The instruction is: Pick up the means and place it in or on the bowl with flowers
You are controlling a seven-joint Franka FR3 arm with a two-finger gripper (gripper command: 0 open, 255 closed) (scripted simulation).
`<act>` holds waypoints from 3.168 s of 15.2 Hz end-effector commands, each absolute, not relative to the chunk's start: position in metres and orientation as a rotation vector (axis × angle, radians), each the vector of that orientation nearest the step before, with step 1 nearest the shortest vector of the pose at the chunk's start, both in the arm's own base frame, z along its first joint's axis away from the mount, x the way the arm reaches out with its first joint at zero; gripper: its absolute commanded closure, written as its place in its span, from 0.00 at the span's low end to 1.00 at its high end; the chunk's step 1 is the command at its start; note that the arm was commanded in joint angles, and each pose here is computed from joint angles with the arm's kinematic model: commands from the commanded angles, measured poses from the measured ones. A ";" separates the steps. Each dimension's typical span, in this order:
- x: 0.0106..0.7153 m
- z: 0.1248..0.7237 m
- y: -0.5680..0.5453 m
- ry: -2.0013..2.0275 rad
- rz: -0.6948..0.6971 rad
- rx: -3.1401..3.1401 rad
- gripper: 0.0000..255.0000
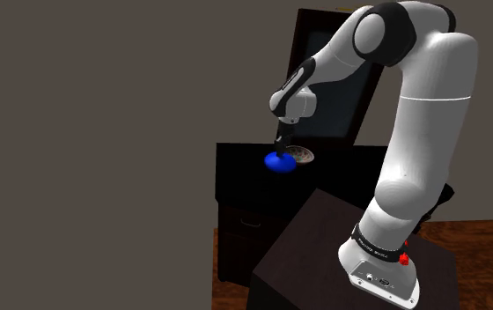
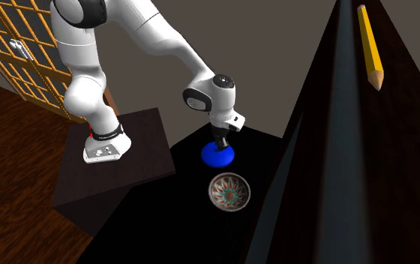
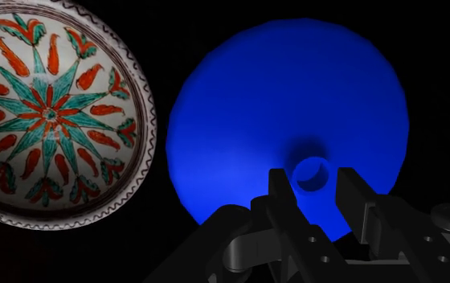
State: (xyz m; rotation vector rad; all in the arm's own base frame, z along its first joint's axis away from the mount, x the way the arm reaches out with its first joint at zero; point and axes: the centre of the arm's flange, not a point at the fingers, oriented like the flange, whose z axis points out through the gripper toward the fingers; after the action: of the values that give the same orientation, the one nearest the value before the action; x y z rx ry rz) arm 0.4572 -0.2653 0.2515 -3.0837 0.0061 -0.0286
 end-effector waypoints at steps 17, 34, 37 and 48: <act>0.453 0.335 -0.303 0.006 -0.028 -3.084 1.00; 0.438 0.340 -0.443 0.006 -0.028 -3.084 1.00; 0.438 0.324 -0.443 0.006 -0.028 -3.084 1.00; 0.438 0.266 -0.443 0.006 -0.028 -3.084 1.00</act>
State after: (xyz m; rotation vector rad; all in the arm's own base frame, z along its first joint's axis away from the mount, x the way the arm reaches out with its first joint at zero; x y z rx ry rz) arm 0.4379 -0.4428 0.2716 -3.0833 0.0059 -0.0276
